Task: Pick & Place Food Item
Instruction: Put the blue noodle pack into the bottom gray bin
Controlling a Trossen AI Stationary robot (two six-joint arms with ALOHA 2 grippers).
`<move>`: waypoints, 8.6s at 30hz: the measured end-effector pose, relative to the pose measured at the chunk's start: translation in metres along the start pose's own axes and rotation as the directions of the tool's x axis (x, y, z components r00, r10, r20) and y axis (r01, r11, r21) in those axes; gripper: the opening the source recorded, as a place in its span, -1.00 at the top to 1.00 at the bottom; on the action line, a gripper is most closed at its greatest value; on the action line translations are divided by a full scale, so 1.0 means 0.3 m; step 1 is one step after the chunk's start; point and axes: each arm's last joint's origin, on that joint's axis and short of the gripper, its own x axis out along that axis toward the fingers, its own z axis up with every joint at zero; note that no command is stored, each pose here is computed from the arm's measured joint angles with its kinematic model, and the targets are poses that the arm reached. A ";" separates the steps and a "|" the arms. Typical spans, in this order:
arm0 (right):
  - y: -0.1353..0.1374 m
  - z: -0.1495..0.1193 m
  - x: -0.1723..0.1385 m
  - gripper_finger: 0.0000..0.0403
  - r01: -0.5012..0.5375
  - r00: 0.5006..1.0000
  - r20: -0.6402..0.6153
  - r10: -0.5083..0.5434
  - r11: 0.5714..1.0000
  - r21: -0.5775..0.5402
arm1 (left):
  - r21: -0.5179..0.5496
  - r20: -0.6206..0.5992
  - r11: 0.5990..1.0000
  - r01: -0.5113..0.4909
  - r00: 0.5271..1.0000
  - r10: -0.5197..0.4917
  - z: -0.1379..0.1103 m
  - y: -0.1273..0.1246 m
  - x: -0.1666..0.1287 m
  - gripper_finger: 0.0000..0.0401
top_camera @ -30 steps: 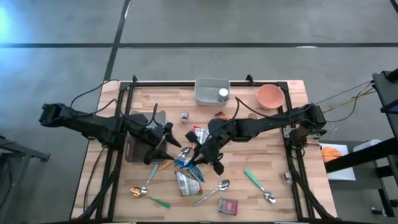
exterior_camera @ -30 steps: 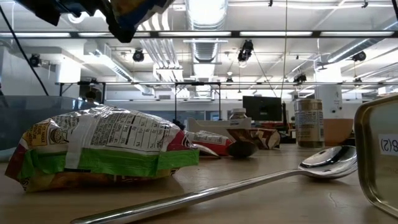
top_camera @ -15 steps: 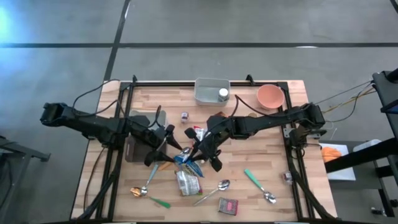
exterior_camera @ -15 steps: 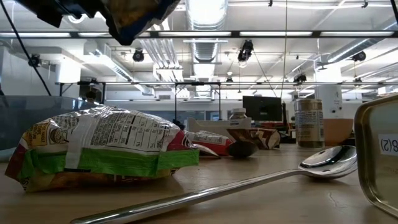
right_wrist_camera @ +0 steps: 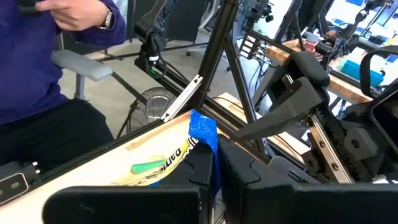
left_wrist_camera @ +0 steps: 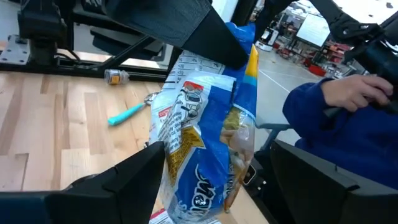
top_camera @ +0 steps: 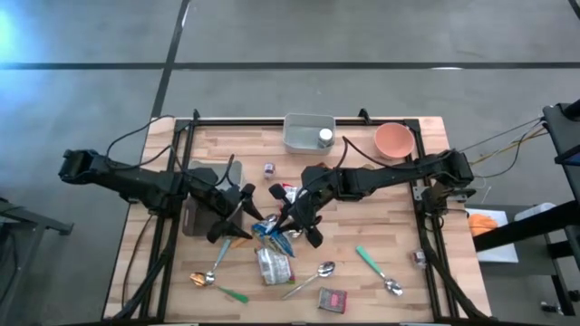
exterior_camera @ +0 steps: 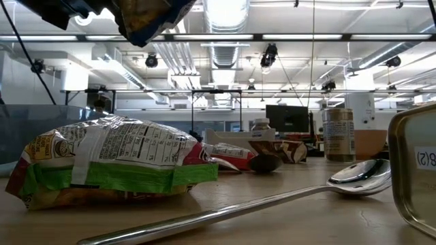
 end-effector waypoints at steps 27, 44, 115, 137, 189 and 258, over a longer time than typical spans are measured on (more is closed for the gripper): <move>-0.013 0.003 -0.008 0.96 -0.014 0.999 0.030 0.015 1.000 -0.027 | 0.040 -0.014 0.999 0.032 0.999 -0.031 -0.006 0.021 0.066 -0.39; -0.012 0.003 -0.009 0.96 -0.020 0.999 0.032 0.021 1.000 -0.024 | 0.041 -0.019 0.997 0.066 0.998 -0.065 -0.001 0.015 0.065 0.63; -0.022 -0.159 -0.074 -0.40 0.642 0.746 -0.526 -0.408 0.651 0.405 | -0.446 -0.336 0.641 -0.625 0.780 0.527 -0.069 -0.068 -0.264 1.00; 0.007 -0.249 -0.087 -0.40 0.762 0.619 -0.630 -0.469 0.552 0.338 | -0.521 -0.590 0.160 -0.839 0.489 0.642 -0.008 -0.156 -0.444 1.00; 0.011 -0.254 -0.090 -0.40 0.750 0.613 -0.645 -0.457 0.592 0.294 | -0.295 -0.514 -0.376 -0.879 -0.186 0.837 -0.175 -0.106 -0.351 1.00; 0.011 -0.252 -0.089 -0.40 0.744 0.618 -0.640 -0.457 0.603 0.288 | -0.256 -0.652 -0.502 -0.826 -0.237 0.721 -0.272 0.099 -0.281 1.00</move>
